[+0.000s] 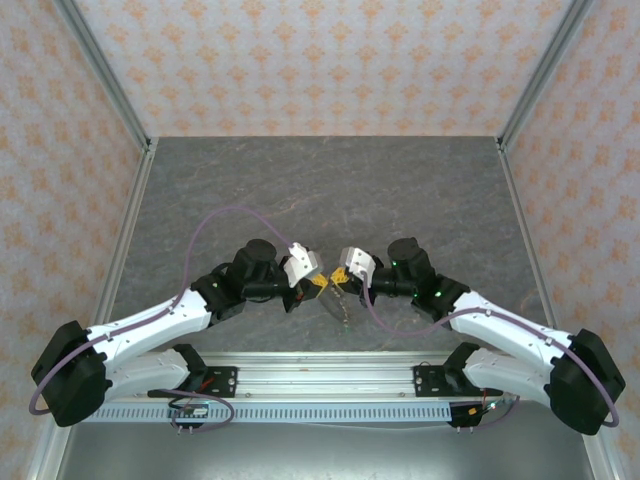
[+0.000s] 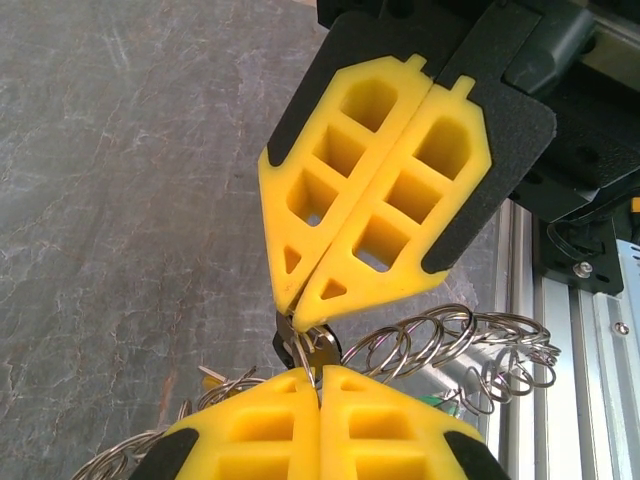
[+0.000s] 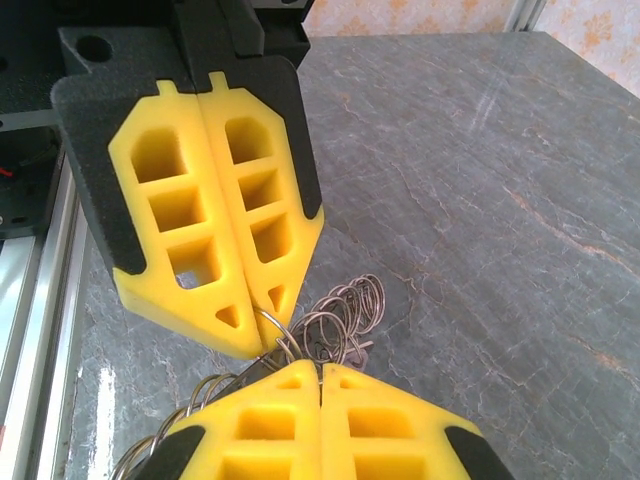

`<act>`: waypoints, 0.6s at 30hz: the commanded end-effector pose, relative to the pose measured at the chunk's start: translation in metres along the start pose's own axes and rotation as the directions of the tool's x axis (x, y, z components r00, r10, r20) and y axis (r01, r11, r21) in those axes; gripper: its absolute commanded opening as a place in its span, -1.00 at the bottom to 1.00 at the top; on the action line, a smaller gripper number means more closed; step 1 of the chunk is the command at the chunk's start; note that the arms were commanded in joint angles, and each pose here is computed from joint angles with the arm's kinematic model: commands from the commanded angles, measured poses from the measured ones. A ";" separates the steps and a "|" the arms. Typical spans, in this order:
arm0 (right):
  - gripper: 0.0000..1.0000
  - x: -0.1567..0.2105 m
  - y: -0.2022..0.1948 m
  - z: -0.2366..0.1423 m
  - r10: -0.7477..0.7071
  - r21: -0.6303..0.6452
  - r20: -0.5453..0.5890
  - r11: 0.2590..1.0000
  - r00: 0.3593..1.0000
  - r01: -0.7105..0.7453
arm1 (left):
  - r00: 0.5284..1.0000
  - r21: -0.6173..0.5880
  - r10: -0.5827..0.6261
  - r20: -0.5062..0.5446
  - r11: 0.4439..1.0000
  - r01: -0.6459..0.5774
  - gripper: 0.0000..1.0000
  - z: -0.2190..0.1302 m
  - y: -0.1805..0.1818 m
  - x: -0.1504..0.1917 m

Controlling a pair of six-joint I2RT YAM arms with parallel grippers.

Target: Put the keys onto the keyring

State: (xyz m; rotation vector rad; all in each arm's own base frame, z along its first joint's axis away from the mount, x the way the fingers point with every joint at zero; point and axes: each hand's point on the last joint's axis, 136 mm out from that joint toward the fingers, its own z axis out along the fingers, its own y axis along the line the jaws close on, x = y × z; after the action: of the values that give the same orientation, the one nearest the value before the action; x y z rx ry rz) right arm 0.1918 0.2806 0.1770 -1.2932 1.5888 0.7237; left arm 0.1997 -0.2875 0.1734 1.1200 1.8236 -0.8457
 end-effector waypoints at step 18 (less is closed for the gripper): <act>-0.57 -0.007 -0.009 -0.032 -0.112 0.137 0.027 0.985 0.993 0.108 | 0.989 0.066 0.123 0.087 0.989 -0.129 -1.00 -0.010 -0.019 -0.018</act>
State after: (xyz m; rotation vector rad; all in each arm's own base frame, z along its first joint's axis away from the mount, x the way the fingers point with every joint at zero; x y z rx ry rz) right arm 0.1985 0.2541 0.1973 -1.2169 1.5155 0.5449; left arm 0.1911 -0.2896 0.1799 1.1717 1.7559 -0.8717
